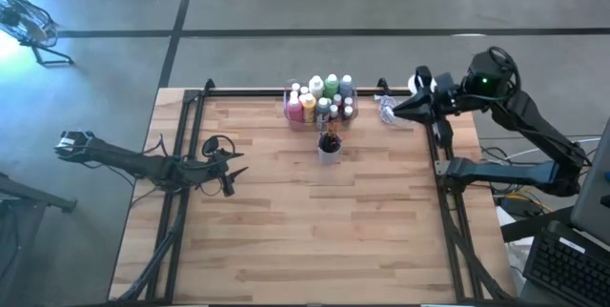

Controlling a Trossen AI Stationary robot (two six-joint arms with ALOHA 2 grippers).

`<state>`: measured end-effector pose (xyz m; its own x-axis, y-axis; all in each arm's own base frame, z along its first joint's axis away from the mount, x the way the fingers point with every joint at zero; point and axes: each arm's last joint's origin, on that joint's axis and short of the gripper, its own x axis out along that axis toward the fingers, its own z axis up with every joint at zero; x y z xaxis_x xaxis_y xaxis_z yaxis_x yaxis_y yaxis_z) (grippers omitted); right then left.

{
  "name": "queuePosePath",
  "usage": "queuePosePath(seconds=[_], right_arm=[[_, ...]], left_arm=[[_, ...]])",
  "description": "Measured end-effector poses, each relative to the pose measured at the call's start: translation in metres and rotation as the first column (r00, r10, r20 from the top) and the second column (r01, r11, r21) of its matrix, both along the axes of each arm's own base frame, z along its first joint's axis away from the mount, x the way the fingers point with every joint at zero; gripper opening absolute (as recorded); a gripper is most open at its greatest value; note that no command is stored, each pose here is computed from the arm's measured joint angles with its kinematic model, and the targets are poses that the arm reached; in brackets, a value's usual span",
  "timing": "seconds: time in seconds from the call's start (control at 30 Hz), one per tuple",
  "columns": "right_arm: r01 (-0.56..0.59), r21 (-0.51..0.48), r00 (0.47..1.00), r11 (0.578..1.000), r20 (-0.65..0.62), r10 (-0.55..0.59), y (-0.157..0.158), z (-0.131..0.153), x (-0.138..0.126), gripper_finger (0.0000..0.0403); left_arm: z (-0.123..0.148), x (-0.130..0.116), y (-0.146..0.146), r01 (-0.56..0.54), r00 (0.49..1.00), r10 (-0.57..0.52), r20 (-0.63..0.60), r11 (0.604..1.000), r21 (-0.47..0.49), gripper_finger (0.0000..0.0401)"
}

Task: Pick & Place Paint Supplies
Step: Return to Home Position

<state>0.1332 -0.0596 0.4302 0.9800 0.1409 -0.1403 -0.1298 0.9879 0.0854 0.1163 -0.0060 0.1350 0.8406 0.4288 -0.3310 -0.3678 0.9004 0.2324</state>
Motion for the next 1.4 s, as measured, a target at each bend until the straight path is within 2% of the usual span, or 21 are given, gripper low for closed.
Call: queuePosePath(seconds=[0.6,1.03,1.2,1.4], right_arm=[[0.002,0.015,0.999,1.000,-0.032,-0.002,-0.006,-0.005,0.011,0.0086],[0.006,0.063,0.994,0.998,-0.106,0.001,-0.021,-0.018,0.034,0.0122],[0.035,0.152,0.984,0.988,-0.180,-0.008,-0.025,-0.024,0.038,0.0136],[0.038,0.136,0.987,0.990,-0.159,-0.016,-0.024,-0.018,0.035,0.0153]], left_arm=[[0.000,0.000,0.000,0.000,1.000,0.000,0.000,1.000,0.000,0.0216],[0.000,0.000,0.000,0.000,1.000,0.000,0.000,1.000,0.000,0.0216],[0.000,0.000,0.000,0.000,1.000,0.000,0.000,1.000,0.000,0.0216],[0.000,0.000,0.000,0.000,1.000,0.000,0.000,1.000,0.000,0.0216]])
